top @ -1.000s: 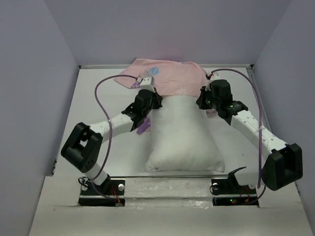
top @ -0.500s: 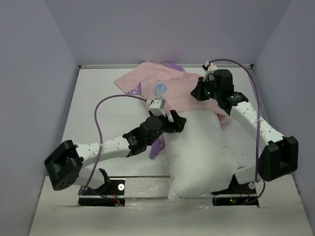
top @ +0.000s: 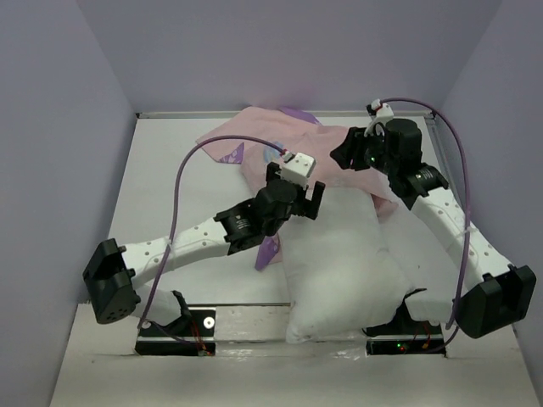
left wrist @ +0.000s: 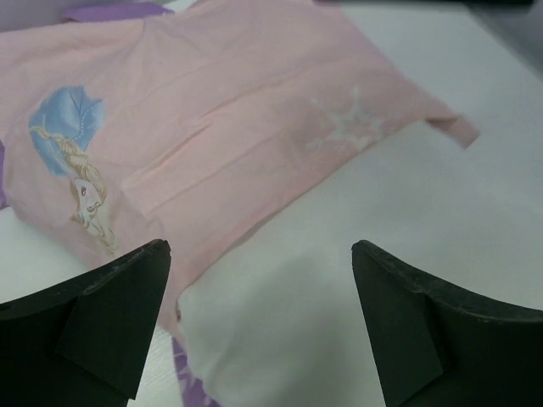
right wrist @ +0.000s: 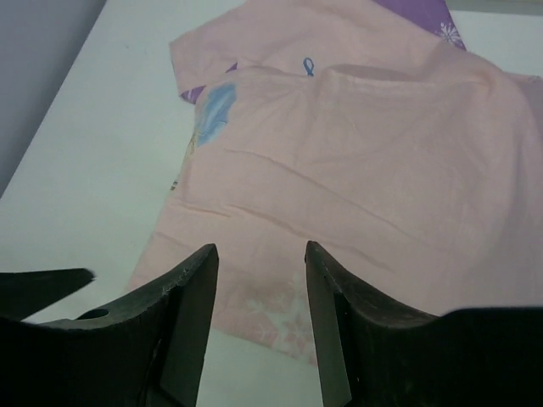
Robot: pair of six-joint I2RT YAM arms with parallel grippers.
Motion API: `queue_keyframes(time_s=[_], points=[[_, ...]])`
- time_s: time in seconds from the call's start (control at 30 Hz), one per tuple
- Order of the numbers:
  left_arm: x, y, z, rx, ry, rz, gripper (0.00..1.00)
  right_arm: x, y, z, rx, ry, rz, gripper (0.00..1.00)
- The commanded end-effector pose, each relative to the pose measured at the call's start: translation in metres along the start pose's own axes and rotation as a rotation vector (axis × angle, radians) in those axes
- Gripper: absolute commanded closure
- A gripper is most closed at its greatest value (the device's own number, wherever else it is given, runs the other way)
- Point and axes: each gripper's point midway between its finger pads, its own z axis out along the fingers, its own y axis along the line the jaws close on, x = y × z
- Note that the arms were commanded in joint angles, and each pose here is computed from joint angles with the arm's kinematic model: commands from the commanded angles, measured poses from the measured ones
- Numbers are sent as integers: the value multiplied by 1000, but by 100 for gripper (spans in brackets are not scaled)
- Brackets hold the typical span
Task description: Put the pillow into the pillowcase
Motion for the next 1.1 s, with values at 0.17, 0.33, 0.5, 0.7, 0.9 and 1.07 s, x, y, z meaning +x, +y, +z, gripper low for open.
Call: queue_keyframes(time_s=[0.17,0.33,0.5,0.7,0.9,1.07], points=[[15,32,26,-108,90,412,1,-36,23,-62,-20,-185,24,49],[17,56,52,-259,116,491,1,-23,41,-76,-112,-171,31,49],[18,69,69,-348,109,536,3,19,31,-69,-105,-90,74,46],[21,83,80,-354,102,488,67,73,11,-71,-27,16,159,32],[-4,80,53,-315,-3,340,100,133,-8,-70,51,193,209,24],[-12,54,38,-154,-25,187,100,157,13,-38,-130,290,268,57]])
